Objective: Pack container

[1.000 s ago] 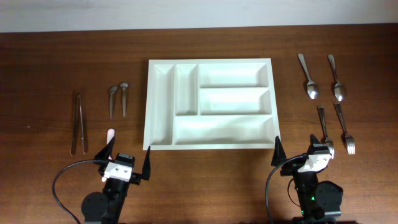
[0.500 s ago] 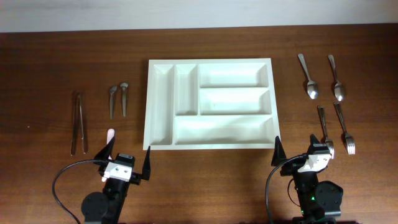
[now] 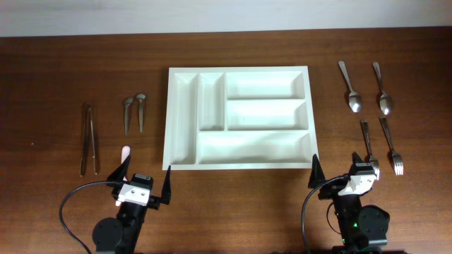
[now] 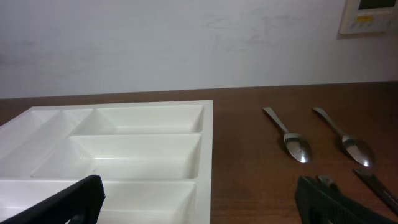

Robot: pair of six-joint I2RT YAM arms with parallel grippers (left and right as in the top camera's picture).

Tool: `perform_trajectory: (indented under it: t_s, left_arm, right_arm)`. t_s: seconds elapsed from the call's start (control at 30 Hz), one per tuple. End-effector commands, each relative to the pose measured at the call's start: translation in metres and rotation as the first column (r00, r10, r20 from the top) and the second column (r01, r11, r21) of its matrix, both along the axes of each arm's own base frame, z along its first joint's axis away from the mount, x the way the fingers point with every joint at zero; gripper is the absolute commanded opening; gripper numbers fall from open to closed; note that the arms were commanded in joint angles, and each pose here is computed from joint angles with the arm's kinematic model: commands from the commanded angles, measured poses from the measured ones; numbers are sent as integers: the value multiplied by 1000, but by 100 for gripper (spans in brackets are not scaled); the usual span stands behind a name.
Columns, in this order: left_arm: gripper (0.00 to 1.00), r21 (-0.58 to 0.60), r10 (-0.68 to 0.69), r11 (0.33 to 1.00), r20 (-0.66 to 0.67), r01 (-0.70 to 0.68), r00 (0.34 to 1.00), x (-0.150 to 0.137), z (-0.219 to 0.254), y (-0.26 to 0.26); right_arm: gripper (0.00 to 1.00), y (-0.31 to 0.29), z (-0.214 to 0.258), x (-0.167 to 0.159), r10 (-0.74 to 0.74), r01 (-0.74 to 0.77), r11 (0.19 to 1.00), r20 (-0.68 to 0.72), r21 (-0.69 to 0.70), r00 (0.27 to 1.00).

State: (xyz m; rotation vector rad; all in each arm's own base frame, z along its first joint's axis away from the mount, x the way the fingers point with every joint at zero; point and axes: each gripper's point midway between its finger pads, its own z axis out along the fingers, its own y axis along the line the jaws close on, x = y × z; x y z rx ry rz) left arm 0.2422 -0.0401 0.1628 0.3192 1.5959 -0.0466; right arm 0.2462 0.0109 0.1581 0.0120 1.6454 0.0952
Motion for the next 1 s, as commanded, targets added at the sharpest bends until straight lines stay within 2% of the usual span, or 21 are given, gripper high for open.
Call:
perform_trajectory:
  t_s: [0.0,0.3,0.47,0.57,0.7,0.87,0.97]
  left_arm:
    - [99,-5,0,1000,-2,0,1000,0,-1,0]
    - [99,-5,0,1000,-2,0,1000,0,-1,0]
    - [99,-5,0,1000,-2,0,1000,0,-1,0]
    - [99,-5,0,1000,-2,0,1000,0,-1,0]
    - [99,-5,0,1000,-2,0,1000,0,-1,0]
    - [99,-5,0,1000,-2,0,1000,0,-1,0]
    - [99,-5,0,1000,-2,0,1000,0,-1,0]
  right_arm:
    - [99,0,-2,0,1,-1,1000,-2,-7,1000]
    - [98,15,23,-5,90,-92,994,37,55,995]
    - [99,-21,70,-15,-107,107,994,8,9,994]
    - [99,-40,95,-20,-201,194,978,-90,-82,976]
    - [99,-51,124,-11,-216,171,970,-290,-171,932]
    - [99,-73,133,9,-206,84,971,-614,-222,762]
    - [99,-90,146,31,-214,106,975,-705,-194,677]
